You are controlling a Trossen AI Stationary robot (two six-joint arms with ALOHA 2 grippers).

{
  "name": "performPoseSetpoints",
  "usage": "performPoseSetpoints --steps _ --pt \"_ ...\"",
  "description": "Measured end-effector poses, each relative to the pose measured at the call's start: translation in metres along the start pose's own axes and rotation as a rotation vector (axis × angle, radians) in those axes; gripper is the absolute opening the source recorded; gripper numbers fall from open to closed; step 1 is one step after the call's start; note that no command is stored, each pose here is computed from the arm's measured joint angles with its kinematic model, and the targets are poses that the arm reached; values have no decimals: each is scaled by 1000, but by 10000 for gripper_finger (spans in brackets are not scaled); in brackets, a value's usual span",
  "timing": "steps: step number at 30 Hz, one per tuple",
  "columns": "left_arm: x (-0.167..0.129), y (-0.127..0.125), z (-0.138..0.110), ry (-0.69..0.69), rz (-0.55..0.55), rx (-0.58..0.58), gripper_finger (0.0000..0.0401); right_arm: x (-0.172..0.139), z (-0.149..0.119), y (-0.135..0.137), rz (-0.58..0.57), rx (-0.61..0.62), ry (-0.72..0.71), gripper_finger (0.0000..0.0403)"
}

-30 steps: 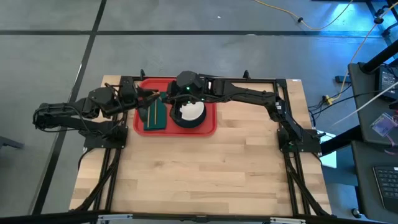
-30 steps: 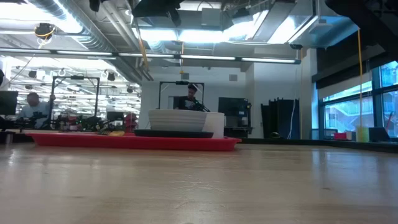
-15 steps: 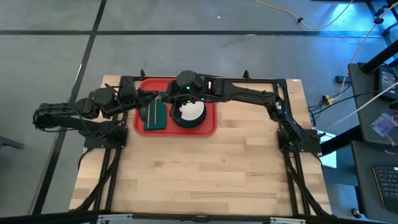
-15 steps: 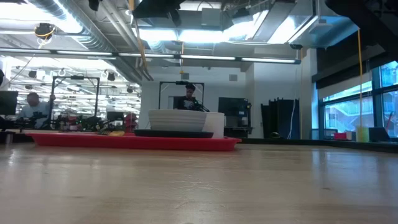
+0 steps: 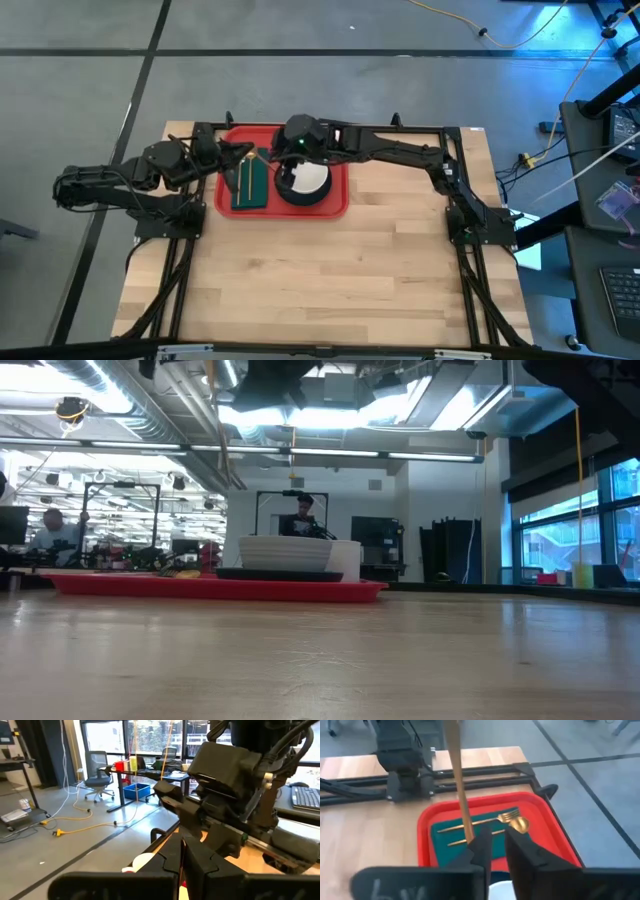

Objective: Set up tray
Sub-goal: Put the gold knife on the green napkin to the right of the gold spoon

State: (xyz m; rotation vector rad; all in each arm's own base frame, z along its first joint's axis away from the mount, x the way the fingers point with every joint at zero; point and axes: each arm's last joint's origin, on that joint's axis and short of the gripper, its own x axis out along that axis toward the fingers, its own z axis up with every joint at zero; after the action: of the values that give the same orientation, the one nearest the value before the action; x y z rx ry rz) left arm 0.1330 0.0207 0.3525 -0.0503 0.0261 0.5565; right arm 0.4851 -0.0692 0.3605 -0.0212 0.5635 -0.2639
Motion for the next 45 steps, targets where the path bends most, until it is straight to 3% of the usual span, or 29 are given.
performPoseSetpoints --steps 7,11,14,17,26,35,39,45 --pt "13 8 -8 71 58 -57 2 -2 -7 -21 -39 50 98 132" --pt "22 21 -13 136 46 -181 2 -5 -19 -37 16 70 224 157" --pt "25 35 -17 252 53 -294 2 -8 -30 -46 75 121 340 160" --pt "27 51 -16 358 100 -323 2 -10 -38 -55 71 161 416 160" --pt "62 101 -38 553 40 -399 2 -9 -37 -61 54 169 406 161" --pt "79 165 -64 571 -85 -555 2 -11 -41 -60 56 166 451 161" --pt "84 181 -80 596 -192 -603 2 -11 -41 -60 56 165 453 161" --pt "97 198 -110 677 -216 -729 2 -12 -41 -60 56 167 452 161"
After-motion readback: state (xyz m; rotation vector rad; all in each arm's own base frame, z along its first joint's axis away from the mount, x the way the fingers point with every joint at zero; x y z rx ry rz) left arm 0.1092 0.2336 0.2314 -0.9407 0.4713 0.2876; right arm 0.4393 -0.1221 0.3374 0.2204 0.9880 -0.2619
